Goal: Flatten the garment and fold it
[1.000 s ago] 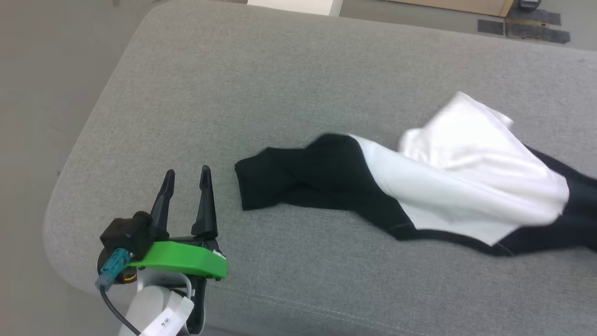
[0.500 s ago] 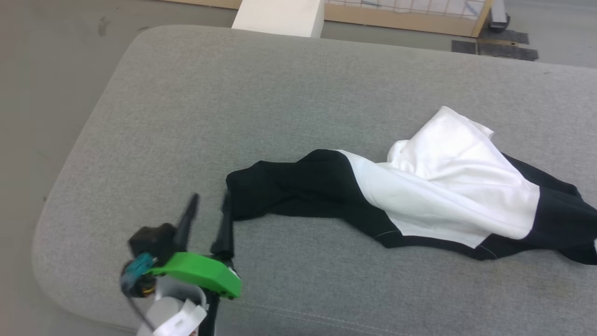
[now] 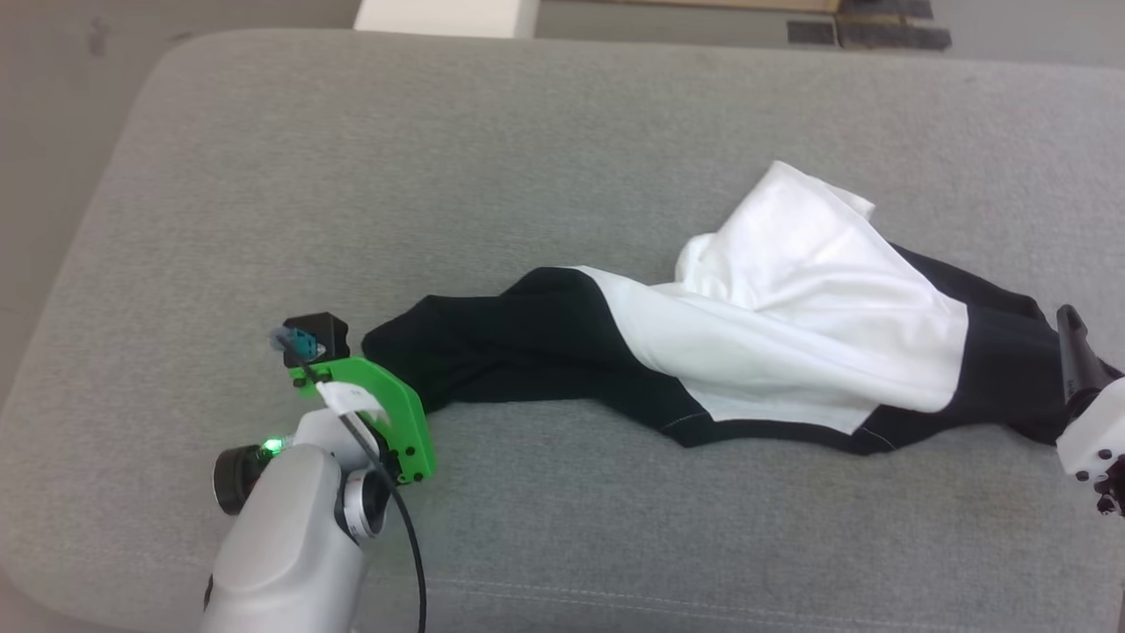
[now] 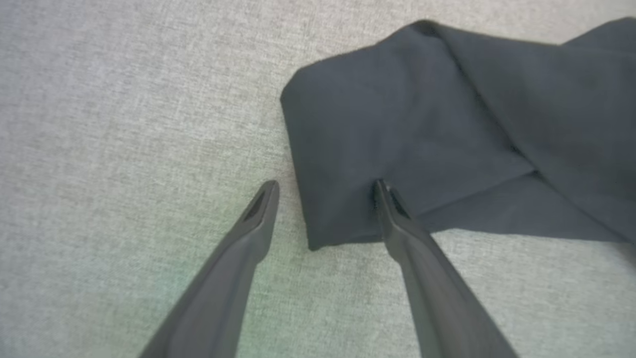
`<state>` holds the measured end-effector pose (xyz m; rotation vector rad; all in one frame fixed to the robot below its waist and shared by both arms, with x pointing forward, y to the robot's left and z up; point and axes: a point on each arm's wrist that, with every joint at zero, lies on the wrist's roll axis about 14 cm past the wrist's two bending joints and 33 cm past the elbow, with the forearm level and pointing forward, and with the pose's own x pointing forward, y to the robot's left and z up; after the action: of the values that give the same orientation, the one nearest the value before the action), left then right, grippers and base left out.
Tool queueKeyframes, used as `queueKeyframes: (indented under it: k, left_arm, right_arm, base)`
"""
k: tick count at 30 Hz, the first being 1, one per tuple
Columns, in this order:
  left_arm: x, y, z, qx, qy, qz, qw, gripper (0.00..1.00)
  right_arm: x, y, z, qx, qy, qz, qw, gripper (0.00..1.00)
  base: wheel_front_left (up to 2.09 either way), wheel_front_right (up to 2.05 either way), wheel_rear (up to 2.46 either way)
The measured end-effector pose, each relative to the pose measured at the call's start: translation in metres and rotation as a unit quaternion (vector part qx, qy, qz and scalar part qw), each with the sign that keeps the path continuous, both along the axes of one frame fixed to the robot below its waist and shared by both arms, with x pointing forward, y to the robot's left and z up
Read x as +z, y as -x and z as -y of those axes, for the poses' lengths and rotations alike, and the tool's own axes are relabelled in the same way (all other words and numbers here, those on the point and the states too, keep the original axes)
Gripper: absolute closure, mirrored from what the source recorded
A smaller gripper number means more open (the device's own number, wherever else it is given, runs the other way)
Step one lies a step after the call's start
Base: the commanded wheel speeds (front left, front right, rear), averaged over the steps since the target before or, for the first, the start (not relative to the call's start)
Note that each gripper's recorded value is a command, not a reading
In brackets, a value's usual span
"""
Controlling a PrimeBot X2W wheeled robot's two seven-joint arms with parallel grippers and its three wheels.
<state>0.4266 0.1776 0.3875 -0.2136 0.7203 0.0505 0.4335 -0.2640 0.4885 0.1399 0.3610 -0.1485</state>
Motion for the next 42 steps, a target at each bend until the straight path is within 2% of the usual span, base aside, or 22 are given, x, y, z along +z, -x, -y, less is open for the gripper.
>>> queueKeyframes:
  k: [1,2,3,4,8,12,15,18,20,23,24,25,26,30,33,35,37,42]
  left_arm:
    - [-0.006,0.000,0.004,-0.009,0.001,-0.015,1.000,0.00]
    - [-0.009,-0.001,0.008,-0.017,0.003,-0.022,1.000,0.25]
    - [-0.011,-0.003,0.012,-0.026,0.007,-0.023,0.999,0.73]
    - [-0.013,-0.005,0.014,-0.033,0.012,-0.027,0.999,1.00]
    - [-0.005,-0.024,0.016,-0.041,0.014,0.010,0.999,1.00]
    - [0.051,-0.071,-0.016,-0.008,-0.011,0.131,0.991,1.00]
    - [0.119,-0.105,-0.052,0.016,-0.050,0.240,0.969,1.00]
    - [0.172,-0.119,-0.079,0.036,-0.081,0.322,0.943,1.00]
    - [0.176,-0.117,-0.092,0.049,-0.092,0.326,0.940,1.00]
    - [0.141,-0.101,-0.103,0.062,-0.099,0.277,0.954,1.00]
    - [0.123,-0.093,-0.108,0.077,-0.093,0.255,0.959,0.76]
    - [0.107,-0.083,-0.112,0.093,-0.088,0.235,0.964,0.22]
    - [0.096,-0.076,-0.116,0.102,-0.086,0.220,0.966,0.00]
    - [0.078,-0.057,-0.125,0.130,-0.070,0.198,0.969,0.00]
    - [0.099,-0.051,-0.137,0.157,-0.068,0.257,0.951,0.00]
    - [0.116,-0.040,-0.141,0.175,-0.069,0.311,0.932,0.00]
    - [0.120,-0.025,-0.139,0.178,-0.073,0.342,0.920,0.00]
    - [0.115,0.006,-0.103,0.134,-0.085,0.363,0.918,0.00]
  right_arm:
    - [-0.002,0.001,0.002,-0.002,0.000,-0.003,1.000,0.00]
    - [-0.004,0.002,0.003,-0.005,-0.001,-0.005,1.000,0.00]
    - [-0.005,0.003,0.006,-0.008,-0.001,-0.007,1.000,0.00]
    - [-0.008,0.004,0.009,-0.012,0.000,-0.010,1.000,0.00]
    - [-0.016,0.006,0.017,-0.025,0.000,-0.018,1.000,0.00]
    - [-0.025,0.005,0.015,-0.026,-0.004,-0.028,0.999,0.00]
    - [-0.029,0.005,0.013,-0.024,-0.005,-0.032,0.999,0.00]
    - [-0.032,0.005,0.013,-0.025,-0.006,-0.034,0.999,0.00]
    - [-0.033,0.005,0.013,-0.025,-0.006,-0.033,0.999,0.00]
    - [-0.035,0.005,0.010,-0.022,-0.009,-0.035,0.999,0.00]
    - [-0.036,0.004,0.009,-0.020,-0.009,-0.036,0.999,0.00]
    - [-0.037,0.003,0.007,-0.018,-0.010,-0.037,0.999,0.00]
    - [-0.037,0.002,0.005,-0.015,-0.010,-0.037,0.999,0.00]
    - [-0.036,-0.002,-0.006,0.003,-0.010,-0.036,0.999,0.00]
    - [-0.031,-0.004,-0.019,0.022,-0.010,-0.031,0.999,0.00]
    - [-0.028,-0.004,-0.030,0.040,-0.012,-0.029,0.999,0.00]
    - [-0.025,-0.005,-0.043,0.058,-0.016,-0.028,0.998,0.00]
    - [-0.031,-0.018,-0.080,0.124,0.001,-0.062,0.990,0.00]
  base:
    - [0.00,0.00,0.00]
    - [0.00,0.00,0.00]
    - [0.00,0.00,0.00]
    - [0.00,0.00,0.00]
    - [0.00,0.00,0.00]
    - [0.00,0.00,0.00]
    - [0.00,0.00,0.00]
    - [0.00,0.00,0.00]
    - [0.00,0.00,0.00]
    - [0.00,0.00,0.00]
    - [0.00,0.00,0.00]
    - [0.00,0.00,0.00]
    - [0.00,0.00,0.00]
    - [0.00,0.00,0.00]
    - [0.00,0.00,0.00]
    - [0.00,0.00,0.00]
    - [0.00,0.00,0.00]
    - [0.00,0.00,0.00]
